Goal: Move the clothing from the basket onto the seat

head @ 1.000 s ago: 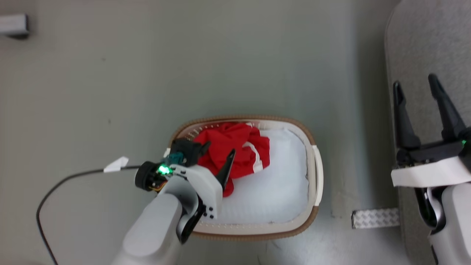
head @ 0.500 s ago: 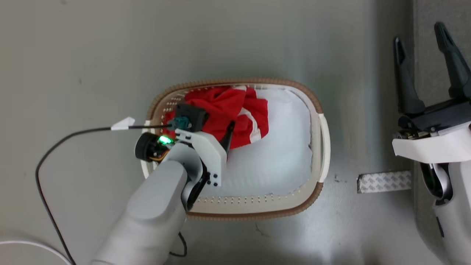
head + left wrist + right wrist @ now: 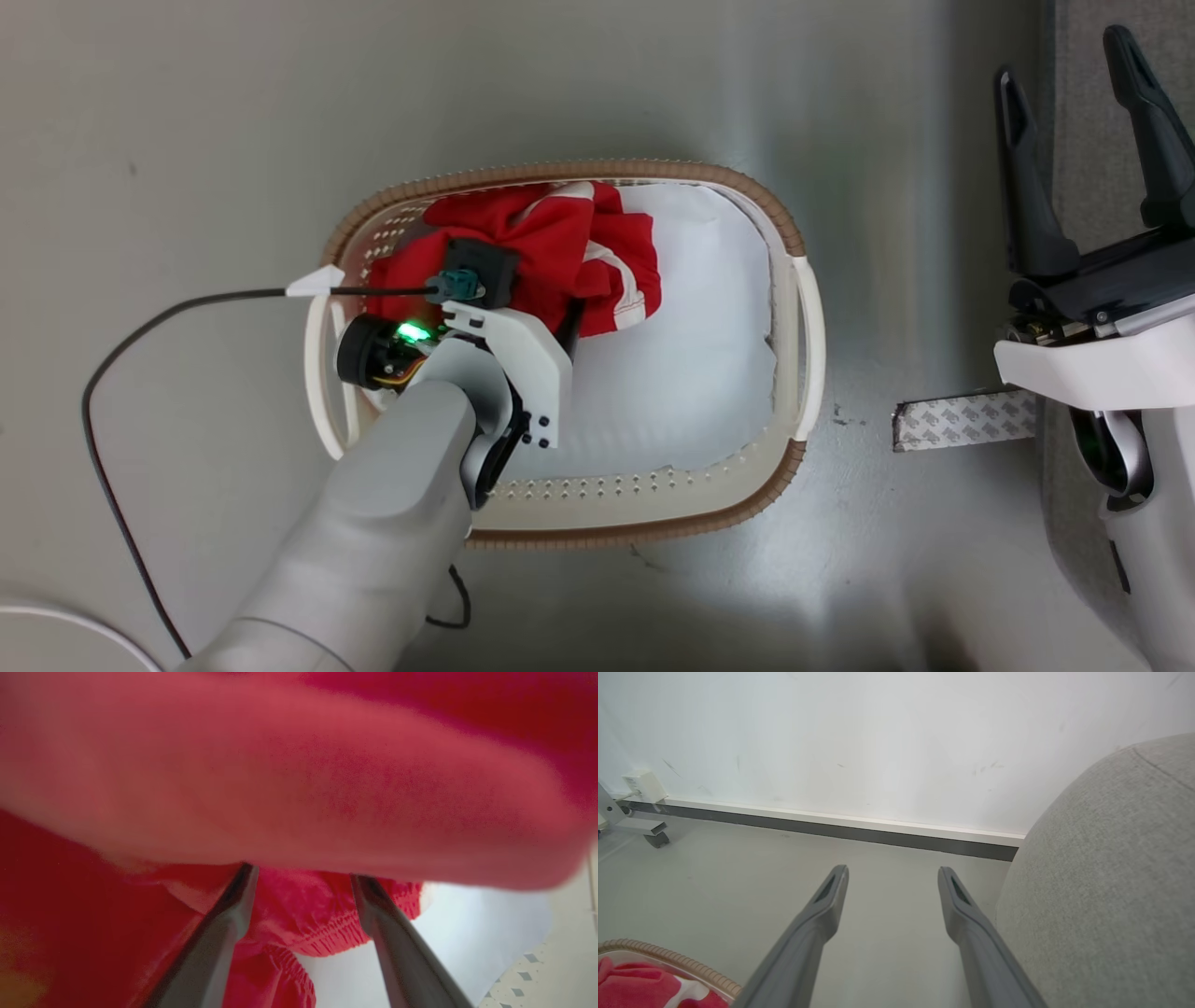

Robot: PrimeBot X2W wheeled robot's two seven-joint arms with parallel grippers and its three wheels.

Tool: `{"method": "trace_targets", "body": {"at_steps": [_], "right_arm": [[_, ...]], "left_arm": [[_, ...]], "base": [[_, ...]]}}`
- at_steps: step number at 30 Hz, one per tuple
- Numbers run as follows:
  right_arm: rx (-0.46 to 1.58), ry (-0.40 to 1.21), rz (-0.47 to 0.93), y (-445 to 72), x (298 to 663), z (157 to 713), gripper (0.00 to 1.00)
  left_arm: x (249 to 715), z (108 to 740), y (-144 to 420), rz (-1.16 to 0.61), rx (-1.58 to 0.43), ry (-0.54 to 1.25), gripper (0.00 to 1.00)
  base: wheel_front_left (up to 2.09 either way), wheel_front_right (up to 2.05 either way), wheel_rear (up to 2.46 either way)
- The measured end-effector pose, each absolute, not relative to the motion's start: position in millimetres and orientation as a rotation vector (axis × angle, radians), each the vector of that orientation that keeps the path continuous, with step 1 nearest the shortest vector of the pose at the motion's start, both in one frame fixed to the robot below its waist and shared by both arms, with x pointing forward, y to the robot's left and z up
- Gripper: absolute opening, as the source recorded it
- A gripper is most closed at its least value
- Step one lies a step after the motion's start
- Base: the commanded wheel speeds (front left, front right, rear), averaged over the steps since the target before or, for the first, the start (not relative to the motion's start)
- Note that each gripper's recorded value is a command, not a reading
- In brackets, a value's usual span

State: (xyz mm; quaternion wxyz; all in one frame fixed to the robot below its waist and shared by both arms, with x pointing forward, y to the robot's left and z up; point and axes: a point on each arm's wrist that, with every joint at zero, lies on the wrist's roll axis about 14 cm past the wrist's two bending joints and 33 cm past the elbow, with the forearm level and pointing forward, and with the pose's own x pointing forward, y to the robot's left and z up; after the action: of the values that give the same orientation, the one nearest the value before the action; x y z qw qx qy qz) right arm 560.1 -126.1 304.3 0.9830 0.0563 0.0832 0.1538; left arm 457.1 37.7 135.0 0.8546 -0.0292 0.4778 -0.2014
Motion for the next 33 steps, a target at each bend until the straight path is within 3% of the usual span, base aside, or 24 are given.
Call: {"method": "trace_targets", "body": {"at_steps": [1,2,3,4,7,8,21,33], "right_arm": [[0.112,0.168,0.309,-126.6,559.6,304.2,1.00],[0.111,0.169,0.308,-127.1,559.2,304.2,1.00],[0.111,0.170,0.308,-127.3,558.8,304.5,1.00],[0.111,0.170,0.307,-127.5,558.4,304.9,1.00],[0.112,0.170,0.301,-129.2,556.8,307.9,1.00],[0.112,0.169,0.299,-129.9,556.2,309.2,1.00],[0.118,0.130,0.272,-134.0,552.1,345.2,1.00],[0.145,0.077,0.284,-120.2,522.1,404.0,1.00]], "left_arm": [[456.1,133.8,36.5,-0.428,-0.060,1.006,1.00],[455.0,132.7,35.3,-0.434,-0.057,1.008,0.88],[454.3,132.4,33.9,-0.437,-0.061,1.007,0.67],[453.7,132.2,32.7,-0.438,-0.067,1.006,0.59],[452.4,133.3,31.7,-0.443,-0.064,0.999,0.09],[452.3,134.3,31.6,-0.446,-0.062,0.994,0.00],[455.9,182.0,32.0,-0.430,-0.136,0.872,0.00],[447.3,268.0,31.2,-0.429,-0.196,0.691,0.00]], "base": [[0.00,0.00,0.00],[0.00,0.00,0.00],[0.00,0.00,0.00],[0.00,0.00,0.00],[0.00,0.00,0.00],[0.00,0.00,0.00],[0.00,0.00,0.00],[0.00,0.00,0.00]]}}
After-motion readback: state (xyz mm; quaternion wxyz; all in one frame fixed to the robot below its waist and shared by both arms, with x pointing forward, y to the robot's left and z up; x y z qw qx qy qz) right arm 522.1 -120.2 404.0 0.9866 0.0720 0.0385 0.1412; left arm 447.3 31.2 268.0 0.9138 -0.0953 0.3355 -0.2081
